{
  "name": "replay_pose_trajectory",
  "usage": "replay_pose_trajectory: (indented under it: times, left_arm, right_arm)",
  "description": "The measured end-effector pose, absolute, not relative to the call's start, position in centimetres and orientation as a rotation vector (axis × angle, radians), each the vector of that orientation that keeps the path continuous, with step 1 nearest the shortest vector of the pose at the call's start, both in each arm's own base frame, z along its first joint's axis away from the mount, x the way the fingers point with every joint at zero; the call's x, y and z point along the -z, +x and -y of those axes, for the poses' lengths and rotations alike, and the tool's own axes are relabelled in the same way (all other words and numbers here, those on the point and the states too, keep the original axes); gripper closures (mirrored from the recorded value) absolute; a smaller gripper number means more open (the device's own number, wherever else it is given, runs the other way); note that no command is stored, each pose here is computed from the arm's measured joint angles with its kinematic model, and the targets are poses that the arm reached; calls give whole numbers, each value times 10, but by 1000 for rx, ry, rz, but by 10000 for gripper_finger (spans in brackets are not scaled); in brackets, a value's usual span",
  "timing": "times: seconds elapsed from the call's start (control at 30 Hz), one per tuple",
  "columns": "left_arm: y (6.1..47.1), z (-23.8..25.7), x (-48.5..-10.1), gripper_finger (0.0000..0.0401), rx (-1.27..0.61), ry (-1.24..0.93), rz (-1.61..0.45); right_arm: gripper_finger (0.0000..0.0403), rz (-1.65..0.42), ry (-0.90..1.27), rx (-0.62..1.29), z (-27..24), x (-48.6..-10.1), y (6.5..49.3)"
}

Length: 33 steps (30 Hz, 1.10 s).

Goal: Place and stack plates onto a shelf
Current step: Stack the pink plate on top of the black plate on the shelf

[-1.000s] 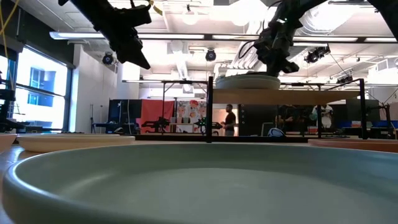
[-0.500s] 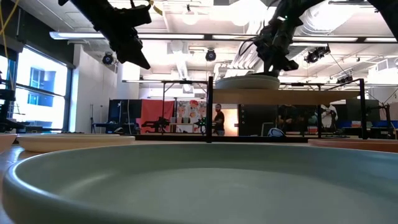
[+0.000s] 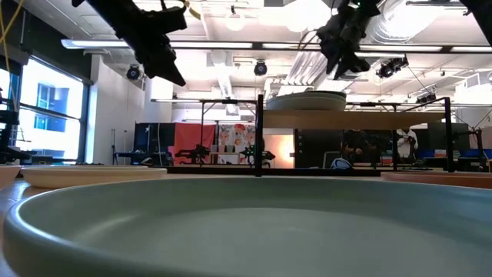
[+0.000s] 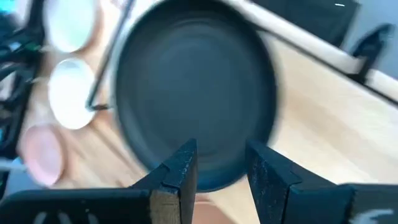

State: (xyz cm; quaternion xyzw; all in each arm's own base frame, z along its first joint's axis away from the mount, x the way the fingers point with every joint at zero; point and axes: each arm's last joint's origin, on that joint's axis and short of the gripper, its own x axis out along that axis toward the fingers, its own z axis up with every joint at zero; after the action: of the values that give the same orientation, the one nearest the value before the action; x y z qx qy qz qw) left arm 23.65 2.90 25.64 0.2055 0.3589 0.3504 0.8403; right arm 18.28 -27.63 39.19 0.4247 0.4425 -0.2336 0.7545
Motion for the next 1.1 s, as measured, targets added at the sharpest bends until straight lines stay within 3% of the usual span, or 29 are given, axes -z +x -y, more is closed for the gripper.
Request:
replay_pose_trajectory:
  times: [0.4,0.6,0.8,1.1]
  left_arm:
    - [226,-25,-242,318,-699,117,-833]
    - [219,-18,-234,318,-581,-71,-933]
    - [217,-3,-230,318,-378,-178,-1025]
    - [213,31,-229,318,-162,-55,-1069]
  right_arm:
    - [293,-1048,775,250,208,-400,248]
    - [293,-1125,722,156,156,-399,284]
    - [293,-1199,678,223,102,-398,309]
    - [293,-1154,731,343,31,-400,332]
